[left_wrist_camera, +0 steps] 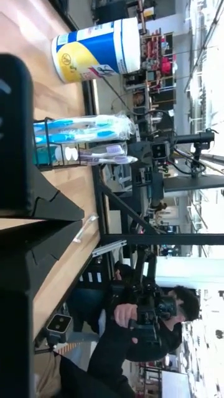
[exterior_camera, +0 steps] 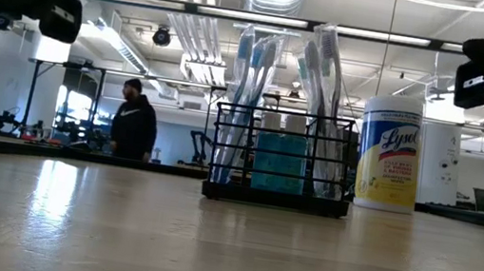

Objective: Pick & Place toothbrushing station
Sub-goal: Put the orange toothbrush into the wire organizer

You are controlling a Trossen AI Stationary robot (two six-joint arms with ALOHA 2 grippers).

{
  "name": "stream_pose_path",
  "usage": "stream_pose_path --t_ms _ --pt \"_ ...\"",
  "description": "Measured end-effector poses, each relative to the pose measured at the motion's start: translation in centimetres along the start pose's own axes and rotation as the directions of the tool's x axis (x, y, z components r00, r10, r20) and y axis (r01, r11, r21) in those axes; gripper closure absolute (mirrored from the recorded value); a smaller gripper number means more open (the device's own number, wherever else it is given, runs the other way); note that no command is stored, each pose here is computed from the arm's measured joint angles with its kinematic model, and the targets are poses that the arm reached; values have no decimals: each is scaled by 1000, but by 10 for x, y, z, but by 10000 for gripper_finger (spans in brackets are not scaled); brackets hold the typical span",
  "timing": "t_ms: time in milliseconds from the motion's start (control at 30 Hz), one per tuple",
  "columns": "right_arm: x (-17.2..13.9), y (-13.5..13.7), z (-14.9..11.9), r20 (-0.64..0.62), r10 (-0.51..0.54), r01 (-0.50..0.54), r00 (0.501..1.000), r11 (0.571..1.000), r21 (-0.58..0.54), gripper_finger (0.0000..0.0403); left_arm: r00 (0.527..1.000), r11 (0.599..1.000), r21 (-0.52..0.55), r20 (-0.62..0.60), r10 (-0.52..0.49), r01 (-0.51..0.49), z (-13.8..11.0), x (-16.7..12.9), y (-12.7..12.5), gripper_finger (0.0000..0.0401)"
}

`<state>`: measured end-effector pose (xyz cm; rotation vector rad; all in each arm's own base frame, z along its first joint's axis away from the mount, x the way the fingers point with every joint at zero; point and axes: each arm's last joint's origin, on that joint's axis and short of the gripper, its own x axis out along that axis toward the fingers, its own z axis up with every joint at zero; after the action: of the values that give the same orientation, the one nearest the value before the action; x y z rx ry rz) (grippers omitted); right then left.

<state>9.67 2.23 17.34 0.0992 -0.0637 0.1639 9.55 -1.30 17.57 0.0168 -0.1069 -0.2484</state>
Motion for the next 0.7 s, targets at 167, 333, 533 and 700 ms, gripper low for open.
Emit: stream_pose_path --t_ms 167,333,533,700 --pt "1 -3 -1 -9 -116 116 993 992 51 394 1000 999 -50 -4 0 -1 0 0 0 383" --pt "3 -4 1 -27 -173 175 984 981 80 394 999 995 -99 -38 2 -6 -4 0 0 383" --pt "9 -2 36 -103 -207 217 973 972 90 394 999 995 -102 -50 2 -7 -5 0 0 380" --pt "24 4 79 -299 -234 283 925 950 132 394 999 995 -103 -49 2 -7 -5 0 0 383"
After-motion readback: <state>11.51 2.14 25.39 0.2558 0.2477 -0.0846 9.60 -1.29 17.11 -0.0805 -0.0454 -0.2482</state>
